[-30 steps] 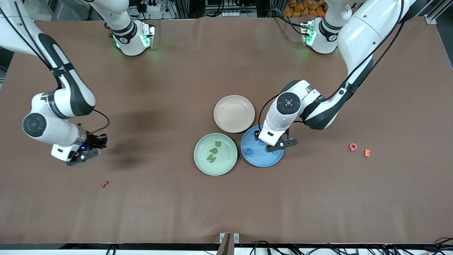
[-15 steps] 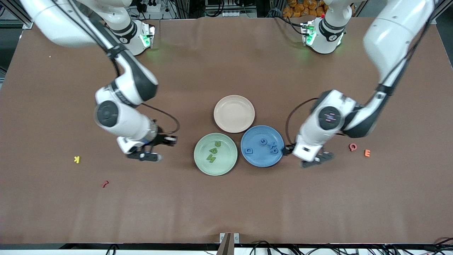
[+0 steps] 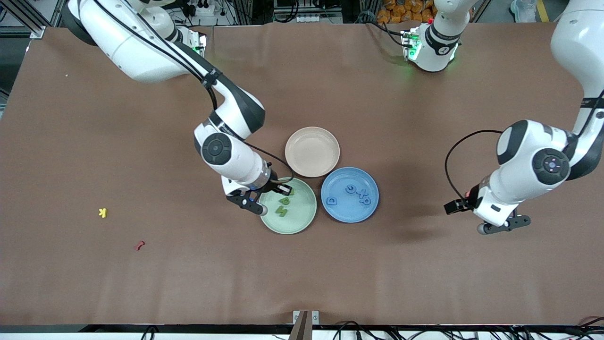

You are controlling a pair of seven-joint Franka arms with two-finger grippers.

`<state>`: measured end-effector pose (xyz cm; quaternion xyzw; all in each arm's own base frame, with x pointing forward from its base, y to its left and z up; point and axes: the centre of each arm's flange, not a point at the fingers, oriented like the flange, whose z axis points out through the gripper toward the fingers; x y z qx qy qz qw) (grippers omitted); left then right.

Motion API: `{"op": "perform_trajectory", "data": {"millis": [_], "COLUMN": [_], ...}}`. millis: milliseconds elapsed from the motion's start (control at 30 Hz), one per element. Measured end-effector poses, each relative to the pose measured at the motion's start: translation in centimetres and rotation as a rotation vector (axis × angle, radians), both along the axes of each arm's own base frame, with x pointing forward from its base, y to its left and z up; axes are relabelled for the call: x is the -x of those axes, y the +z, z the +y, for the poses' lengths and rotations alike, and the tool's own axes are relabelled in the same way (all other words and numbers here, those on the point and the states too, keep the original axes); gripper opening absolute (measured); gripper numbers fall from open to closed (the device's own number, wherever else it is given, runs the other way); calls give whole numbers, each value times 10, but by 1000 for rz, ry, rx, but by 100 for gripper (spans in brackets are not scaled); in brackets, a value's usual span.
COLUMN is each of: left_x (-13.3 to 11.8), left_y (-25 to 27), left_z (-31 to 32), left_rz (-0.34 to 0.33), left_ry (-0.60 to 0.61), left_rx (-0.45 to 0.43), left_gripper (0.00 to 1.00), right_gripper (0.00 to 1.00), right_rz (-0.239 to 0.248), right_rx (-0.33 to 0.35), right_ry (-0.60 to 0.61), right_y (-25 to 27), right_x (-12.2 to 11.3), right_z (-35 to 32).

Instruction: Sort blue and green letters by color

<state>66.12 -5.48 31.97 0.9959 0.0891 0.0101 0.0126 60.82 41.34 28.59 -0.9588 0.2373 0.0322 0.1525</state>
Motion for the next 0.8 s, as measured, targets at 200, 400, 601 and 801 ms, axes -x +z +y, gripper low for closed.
{"op": "perform_trajectory", "data": {"millis": [200,400,601,801], "left_x": [8,17,24,35], "left_y": [15,36,49,81], "left_z": [20,38,39,45], "left_rz": [52,95,135,106], "left_ry": [-71,-108,-147,-185], "left_rx": [-41,-47,26,27], "left_gripper": [100,100,100,100], "right_gripper": [28,59,90,100], "right_rz": [0,-11,-30,-52], "right_rx": [16,31,22,29], "right_ry": [-16,-22,-42,-66], "right_y": [-23,-29,-17,10], "right_x": [2,-5,-17,-36], "right_z": [6,-2,-9,-30]}}
